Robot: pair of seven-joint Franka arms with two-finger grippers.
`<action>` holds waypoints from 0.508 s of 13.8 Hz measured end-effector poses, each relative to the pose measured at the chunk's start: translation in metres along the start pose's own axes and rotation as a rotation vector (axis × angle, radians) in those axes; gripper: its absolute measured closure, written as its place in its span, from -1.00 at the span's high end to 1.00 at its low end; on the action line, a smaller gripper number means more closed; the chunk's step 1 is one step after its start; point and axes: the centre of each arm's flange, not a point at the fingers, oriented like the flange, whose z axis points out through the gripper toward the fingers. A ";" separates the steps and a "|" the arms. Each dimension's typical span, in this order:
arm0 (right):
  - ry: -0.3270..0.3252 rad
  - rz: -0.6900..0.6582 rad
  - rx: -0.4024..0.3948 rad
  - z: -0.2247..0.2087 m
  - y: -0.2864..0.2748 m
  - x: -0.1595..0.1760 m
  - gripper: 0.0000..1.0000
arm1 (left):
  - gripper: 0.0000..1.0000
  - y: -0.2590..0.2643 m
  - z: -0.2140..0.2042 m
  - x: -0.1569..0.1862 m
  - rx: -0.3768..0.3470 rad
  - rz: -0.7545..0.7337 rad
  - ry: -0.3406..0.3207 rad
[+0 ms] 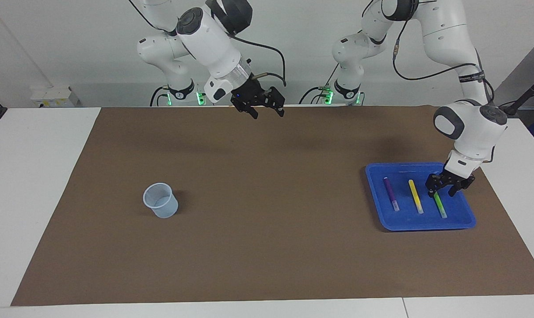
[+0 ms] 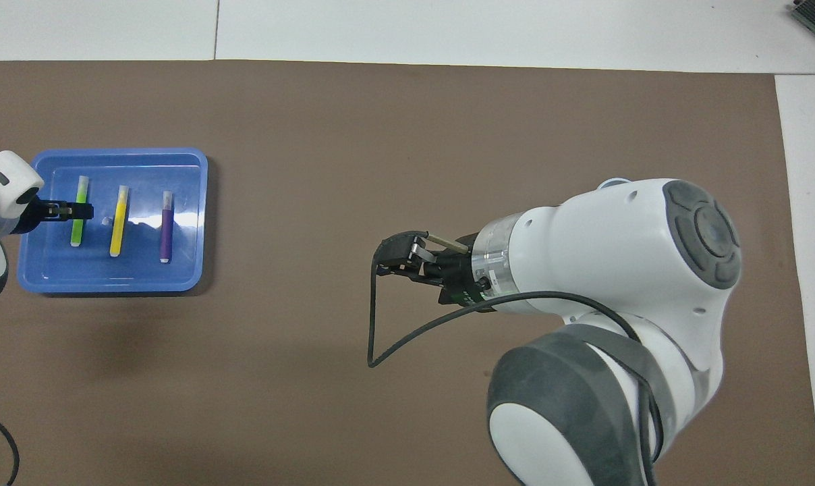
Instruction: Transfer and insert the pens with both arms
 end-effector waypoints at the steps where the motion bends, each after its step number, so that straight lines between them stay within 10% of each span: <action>1: 0.008 0.002 0.006 0.001 0.000 0.001 1.00 | 0.53 0.001 0.003 0.001 0.001 0.001 0.006; 7: 0.020 -0.006 0.015 0.007 -0.002 -0.002 1.00 | 0.39 0.001 0.010 0.001 0.000 0.004 0.009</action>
